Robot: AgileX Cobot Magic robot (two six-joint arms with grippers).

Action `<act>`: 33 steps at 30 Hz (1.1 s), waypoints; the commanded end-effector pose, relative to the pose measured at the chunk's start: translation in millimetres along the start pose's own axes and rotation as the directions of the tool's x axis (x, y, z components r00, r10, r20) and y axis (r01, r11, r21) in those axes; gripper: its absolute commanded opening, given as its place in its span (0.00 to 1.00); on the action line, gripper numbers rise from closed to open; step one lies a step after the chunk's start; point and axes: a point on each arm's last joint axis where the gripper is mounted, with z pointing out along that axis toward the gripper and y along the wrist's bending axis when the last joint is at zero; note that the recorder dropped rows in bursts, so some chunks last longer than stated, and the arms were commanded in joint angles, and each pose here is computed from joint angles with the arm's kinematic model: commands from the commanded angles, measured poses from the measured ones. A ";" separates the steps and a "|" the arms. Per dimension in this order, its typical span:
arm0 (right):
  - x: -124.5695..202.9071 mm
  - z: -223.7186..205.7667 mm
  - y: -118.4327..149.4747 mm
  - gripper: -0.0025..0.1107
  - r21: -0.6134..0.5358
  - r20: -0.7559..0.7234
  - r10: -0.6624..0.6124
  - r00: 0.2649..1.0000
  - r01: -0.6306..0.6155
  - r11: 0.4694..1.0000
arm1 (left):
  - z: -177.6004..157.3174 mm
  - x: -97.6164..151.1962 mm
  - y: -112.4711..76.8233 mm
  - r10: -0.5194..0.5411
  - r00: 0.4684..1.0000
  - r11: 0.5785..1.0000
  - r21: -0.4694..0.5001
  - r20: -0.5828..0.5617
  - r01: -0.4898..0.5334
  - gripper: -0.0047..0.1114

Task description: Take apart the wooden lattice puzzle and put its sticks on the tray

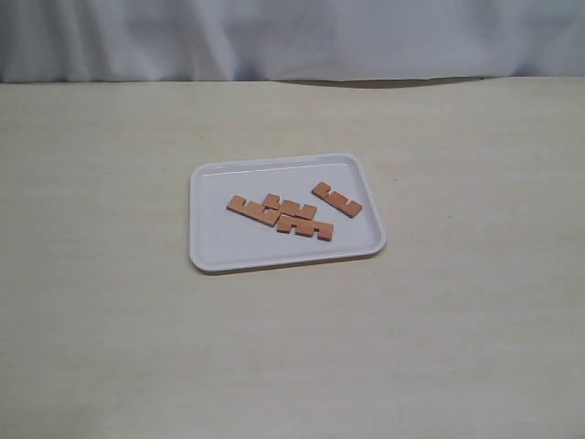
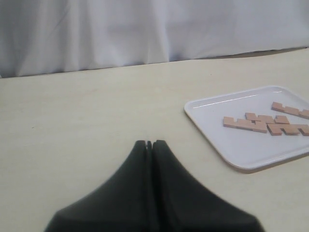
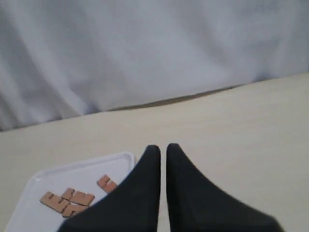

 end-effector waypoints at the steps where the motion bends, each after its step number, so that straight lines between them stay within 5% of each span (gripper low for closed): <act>1: -2.5 -12.5 0.9 0.06 -0.019 0.084 0.016 0.996 -0.015 1.000 | 0.1 0.1 0.7 0.001 1.000 1.000 -0.012 0.008 -0.001 0.04; 10: -2.9 -48.1 2.3 0.06 -0.116 0.259 -0.030 0.966 0.061 0.991 | 0.1 0.1 0.7 0.001 1.000 1.000 -0.012 0.008 -0.001 0.04; 28: -3.2 -46.5 3.7 0.06 -0.158 0.316 0.035 0.948 0.017 0.987 | 0.1 0.1 0.7 0.001 1.000 1.000 -0.012 0.008 -0.001 0.04; 33: 18.8 -29.7 -1.6 0.06 -0.135 0.307 0.002 0.952 0.041 0.990 | 0.1 0.1 0.7 0.001 1.000 1.000 -0.012 0.008 -0.001 0.04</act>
